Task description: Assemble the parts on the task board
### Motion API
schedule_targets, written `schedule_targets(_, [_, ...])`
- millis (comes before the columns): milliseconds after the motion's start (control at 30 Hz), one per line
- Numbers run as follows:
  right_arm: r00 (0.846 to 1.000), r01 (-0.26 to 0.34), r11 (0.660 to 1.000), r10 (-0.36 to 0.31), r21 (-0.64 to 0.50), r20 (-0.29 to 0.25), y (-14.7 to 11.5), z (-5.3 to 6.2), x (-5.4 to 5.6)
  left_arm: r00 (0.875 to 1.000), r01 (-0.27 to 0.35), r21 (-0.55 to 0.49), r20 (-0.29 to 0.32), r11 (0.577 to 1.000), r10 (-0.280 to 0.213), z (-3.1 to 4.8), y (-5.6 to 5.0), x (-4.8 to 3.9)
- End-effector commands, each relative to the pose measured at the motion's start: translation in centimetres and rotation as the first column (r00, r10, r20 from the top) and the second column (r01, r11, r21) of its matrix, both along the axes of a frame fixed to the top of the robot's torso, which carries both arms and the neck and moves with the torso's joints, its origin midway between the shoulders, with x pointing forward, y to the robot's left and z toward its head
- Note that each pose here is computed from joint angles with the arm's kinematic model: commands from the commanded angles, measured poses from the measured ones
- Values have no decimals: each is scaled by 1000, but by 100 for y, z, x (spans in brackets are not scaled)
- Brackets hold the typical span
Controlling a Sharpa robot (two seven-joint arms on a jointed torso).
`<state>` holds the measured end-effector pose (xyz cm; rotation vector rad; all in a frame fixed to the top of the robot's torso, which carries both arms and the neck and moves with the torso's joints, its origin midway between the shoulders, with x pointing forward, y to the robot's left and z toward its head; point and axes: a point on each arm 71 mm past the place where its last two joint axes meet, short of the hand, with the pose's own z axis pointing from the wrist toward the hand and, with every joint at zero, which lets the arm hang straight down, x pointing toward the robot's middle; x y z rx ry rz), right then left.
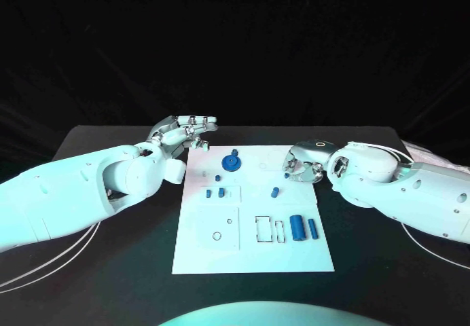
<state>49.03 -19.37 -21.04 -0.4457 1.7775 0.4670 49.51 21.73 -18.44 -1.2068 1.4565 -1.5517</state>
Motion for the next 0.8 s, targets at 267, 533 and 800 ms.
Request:
schedule_targets(267, [999, -25, 999, 24, -39, -34, 68, -87, -10, 1000, 12, -40, 6, 999, -12, 18, -11, -11])
schedule_targets(533, [998, -25, 999, 23, -44, -50, 74, -127, -6, 1000, 12, -38, 2, 999, -12, 14, -7, -11])
schedule_targets(800, [998, -18, 998, 15, -61, -57, 73, -178, 11, 1000, 15, -39, 1, 999, -15, 15, -16, -15])
